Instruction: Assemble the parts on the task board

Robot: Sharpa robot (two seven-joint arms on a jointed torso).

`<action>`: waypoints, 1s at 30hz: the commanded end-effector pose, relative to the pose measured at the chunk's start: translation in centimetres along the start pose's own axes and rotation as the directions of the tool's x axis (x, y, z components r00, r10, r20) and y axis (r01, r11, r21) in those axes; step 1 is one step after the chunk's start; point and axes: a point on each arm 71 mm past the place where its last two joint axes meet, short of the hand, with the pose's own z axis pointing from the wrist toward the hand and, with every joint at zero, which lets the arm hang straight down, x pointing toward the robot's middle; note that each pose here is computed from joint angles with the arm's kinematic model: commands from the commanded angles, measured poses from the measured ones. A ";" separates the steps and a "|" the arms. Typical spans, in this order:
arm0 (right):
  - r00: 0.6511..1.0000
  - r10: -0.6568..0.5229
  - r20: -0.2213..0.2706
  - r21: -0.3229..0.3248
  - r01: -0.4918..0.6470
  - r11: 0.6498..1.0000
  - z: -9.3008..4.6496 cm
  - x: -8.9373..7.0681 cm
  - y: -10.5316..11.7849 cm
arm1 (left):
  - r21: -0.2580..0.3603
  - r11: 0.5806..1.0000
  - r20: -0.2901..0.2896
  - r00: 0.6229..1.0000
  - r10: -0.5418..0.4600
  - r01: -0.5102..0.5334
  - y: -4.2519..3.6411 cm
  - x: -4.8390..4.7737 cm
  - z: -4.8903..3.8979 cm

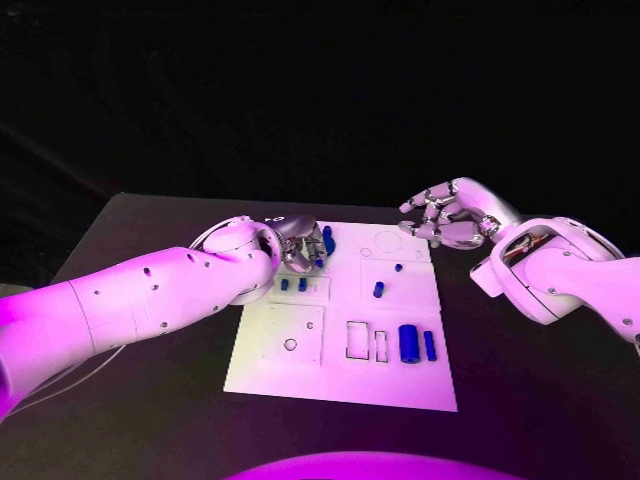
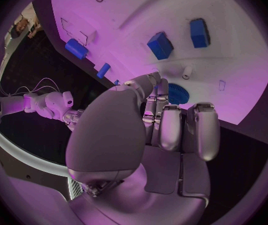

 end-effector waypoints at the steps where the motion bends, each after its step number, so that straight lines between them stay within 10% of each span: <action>1: 1.000 -0.011 0.001 0.004 0.011 1.000 0.0 -0.2 -0.3 | 0.008 0.999 0.041 0.998 -0.047 0.047 0.10 -0.77 -0.50; 12: 1.000 -0.015 0.008 0.016 0.015 1.000 0.0 -0.5 -0.8 | -0.037 0.996 0.035 0.996 -0.082 0.083 2.08 -2.21 -2.25; 30: 1.000 -0.014 0.007 0.015 0.014 1.000 0.0 -0.4 -0.7 | -0.070 0.994 -0.018 0.996 -0.084 0.082 3.84 -1.93 -2.12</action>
